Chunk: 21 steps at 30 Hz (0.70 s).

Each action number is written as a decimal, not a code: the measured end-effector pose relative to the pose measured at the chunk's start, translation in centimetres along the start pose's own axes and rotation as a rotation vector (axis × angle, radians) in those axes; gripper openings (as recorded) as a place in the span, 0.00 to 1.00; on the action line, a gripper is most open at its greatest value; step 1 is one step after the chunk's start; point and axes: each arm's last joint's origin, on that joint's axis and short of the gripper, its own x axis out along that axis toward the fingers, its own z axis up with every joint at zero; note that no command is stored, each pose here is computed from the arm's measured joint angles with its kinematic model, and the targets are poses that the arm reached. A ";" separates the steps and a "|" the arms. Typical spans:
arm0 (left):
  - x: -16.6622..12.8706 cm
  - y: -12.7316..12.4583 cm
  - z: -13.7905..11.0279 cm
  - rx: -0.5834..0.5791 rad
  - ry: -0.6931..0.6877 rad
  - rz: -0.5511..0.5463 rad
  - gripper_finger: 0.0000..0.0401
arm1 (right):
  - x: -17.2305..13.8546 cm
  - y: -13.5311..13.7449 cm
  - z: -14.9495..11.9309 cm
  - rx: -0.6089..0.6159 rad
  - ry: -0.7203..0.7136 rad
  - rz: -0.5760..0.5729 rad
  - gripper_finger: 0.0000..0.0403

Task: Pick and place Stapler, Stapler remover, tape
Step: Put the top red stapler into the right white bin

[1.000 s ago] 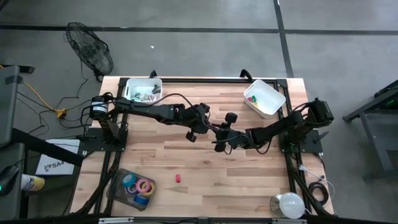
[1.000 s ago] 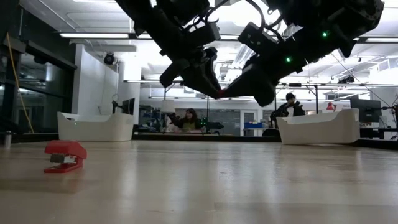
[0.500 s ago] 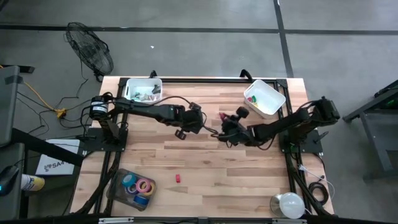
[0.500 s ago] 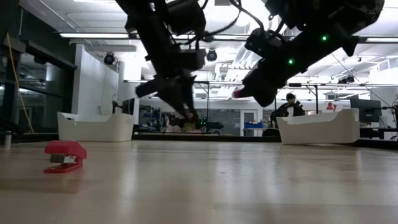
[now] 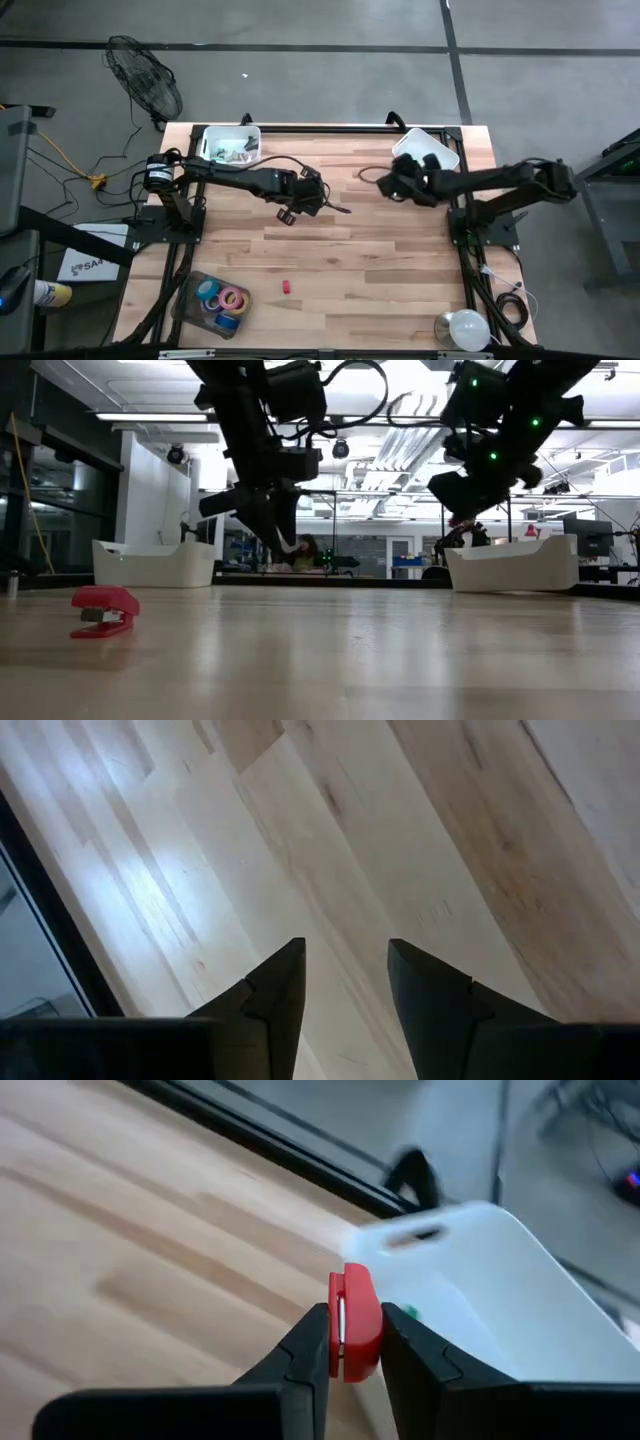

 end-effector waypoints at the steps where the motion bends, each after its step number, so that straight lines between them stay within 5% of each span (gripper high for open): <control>1: 0.0 0.0 0.0 0.000 -0.001 0.000 0.35 | 0.2 -0.6 0.0 0.021 0.021 -0.022 0.15; 11: 0.0 0.1 0.1 -0.017 -0.008 0.006 0.35 | 3.1 -3.8 0.0 0.091 0.247 -0.103 0.16; 21: 0.0 -0.6 -0.6 -0.011 0.059 -0.059 0.35 | 4.2 -5.2 -0.2 0.101 0.321 -0.175 0.17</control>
